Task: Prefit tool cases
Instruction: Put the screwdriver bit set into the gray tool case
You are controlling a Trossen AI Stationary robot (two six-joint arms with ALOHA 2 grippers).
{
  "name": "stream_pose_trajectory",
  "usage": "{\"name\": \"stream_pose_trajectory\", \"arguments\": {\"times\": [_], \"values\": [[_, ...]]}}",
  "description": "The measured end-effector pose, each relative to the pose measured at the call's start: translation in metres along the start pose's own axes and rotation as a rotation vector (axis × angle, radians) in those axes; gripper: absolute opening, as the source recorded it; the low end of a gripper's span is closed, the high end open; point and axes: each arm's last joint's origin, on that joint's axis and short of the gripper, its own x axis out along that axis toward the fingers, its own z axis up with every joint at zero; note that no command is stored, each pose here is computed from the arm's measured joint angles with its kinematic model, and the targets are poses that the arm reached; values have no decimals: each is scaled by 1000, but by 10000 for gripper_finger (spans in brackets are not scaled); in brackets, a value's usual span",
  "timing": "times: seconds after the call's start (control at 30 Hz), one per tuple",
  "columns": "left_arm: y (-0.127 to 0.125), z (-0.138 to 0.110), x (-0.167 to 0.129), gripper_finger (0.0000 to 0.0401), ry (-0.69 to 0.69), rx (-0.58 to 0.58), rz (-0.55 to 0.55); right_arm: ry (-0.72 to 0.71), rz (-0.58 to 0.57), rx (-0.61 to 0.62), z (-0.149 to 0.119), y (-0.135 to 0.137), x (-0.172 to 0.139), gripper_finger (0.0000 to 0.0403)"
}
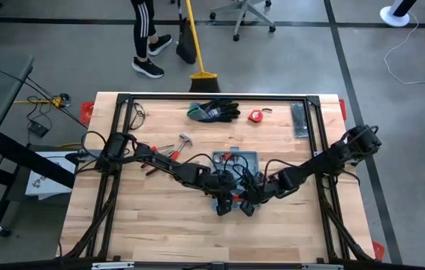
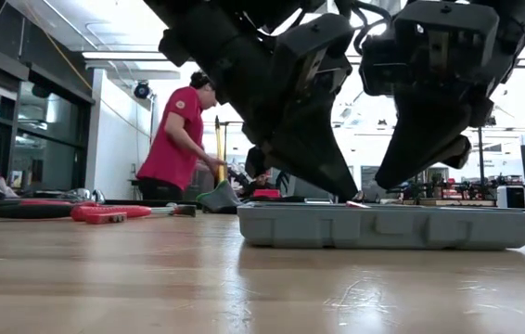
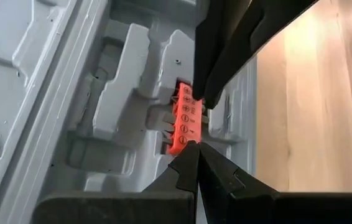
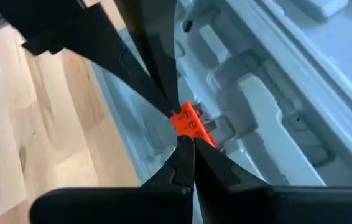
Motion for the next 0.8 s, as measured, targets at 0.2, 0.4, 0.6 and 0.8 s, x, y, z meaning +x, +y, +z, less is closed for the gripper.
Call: {"name": "stream_pose_trajectory", "arguments": {"times": [0.2,0.4,0.6,0.8], "values": [[1,-3,5,0,10,-6,0,35,8,1,-5,-1,13,0],[3,-7,11,0,29,-16,2,35,22,25,-5,0,16,0],[3,-9,13,0,42,-18,-13,40,21,23,-6,0,16,0],[3,-9,14,0,41,-18,-16,41,17,26,-5,-1,17,0]]}}
